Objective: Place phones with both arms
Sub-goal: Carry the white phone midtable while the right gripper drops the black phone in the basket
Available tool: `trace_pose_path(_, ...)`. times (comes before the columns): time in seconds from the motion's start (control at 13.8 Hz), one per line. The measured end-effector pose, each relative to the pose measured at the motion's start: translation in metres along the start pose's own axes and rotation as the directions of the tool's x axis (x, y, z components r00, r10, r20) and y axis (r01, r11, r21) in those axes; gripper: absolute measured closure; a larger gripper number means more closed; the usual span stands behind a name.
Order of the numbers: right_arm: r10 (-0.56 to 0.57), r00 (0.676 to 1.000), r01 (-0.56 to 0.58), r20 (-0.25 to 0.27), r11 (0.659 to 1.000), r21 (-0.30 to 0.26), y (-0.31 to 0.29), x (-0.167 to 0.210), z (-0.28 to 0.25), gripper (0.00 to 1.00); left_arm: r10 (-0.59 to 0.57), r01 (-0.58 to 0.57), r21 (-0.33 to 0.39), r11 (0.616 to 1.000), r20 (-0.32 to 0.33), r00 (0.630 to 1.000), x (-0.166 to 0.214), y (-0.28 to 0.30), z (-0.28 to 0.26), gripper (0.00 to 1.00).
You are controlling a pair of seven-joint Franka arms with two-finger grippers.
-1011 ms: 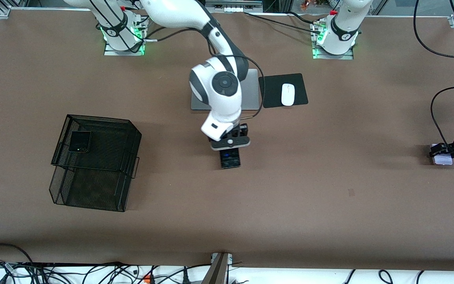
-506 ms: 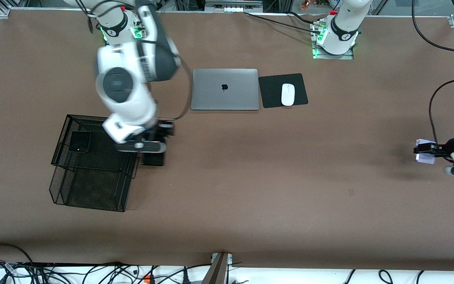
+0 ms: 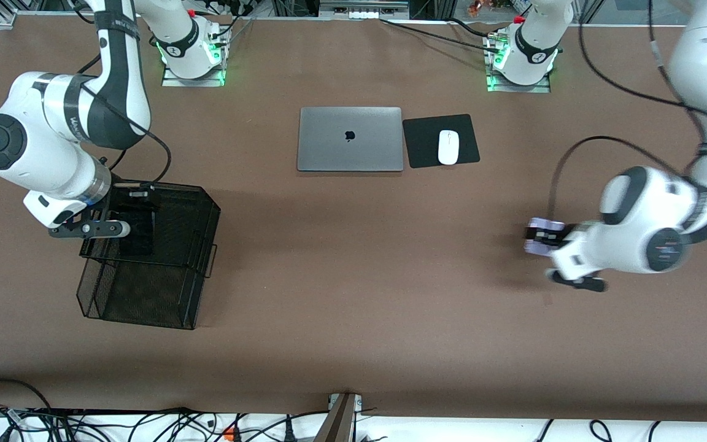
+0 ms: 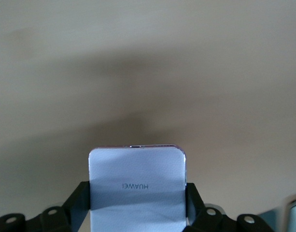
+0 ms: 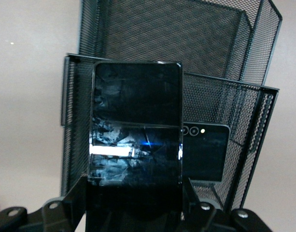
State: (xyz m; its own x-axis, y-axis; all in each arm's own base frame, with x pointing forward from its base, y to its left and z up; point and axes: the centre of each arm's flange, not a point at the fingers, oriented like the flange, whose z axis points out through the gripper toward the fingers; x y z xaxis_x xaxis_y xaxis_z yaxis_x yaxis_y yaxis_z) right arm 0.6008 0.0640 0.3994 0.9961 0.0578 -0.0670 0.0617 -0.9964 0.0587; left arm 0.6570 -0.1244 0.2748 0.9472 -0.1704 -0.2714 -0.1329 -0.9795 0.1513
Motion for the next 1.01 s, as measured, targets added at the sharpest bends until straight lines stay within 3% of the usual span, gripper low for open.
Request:
trace_pose_path(0.29,0.024,1.000,-0.024,-0.020,1.000,0.005,-0.007,0.003,0.027,0.20,-0.017,0.013,-0.051,0.999,-0.090,0.996,0.011,0.128,0.043,0.17)
trace_pose_path(0.51,0.046,0.999,-0.046,-0.005,0.999,0.015,-0.017,0.006,0.046,0.20,-0.033,0.003,-0.154,0.988,-0.196,0.980,0.015,0.207,0.082,0.17)
trace_pose_path(0.65,0.054,0.999,-0.054,0.003,0.998,0.023,-0.025,0.008,0.057,0.20,-0.043,-0.003,-0.208,0.978,-0.220,0.975,0.009,0.252,0.113,0.17)
trace_pose_path(0.79,0.059,0.998,-0.059,0.009,0.998,0.025,-0.029,0.008,0.064,0.20,-0.035,-0.015,-0.214,0.977,-0.228,0.973,0.002,0.278,0.138,0.17)
trace_pose_path(1.01,0.067,0.998,-0.067,0.013,0.997,0.028,-0.030,0.009,0.069,0.20,-0.082,0.029,-0.220,0.975,-0.238,0.968,0.005,0.278,0.129,0.00)
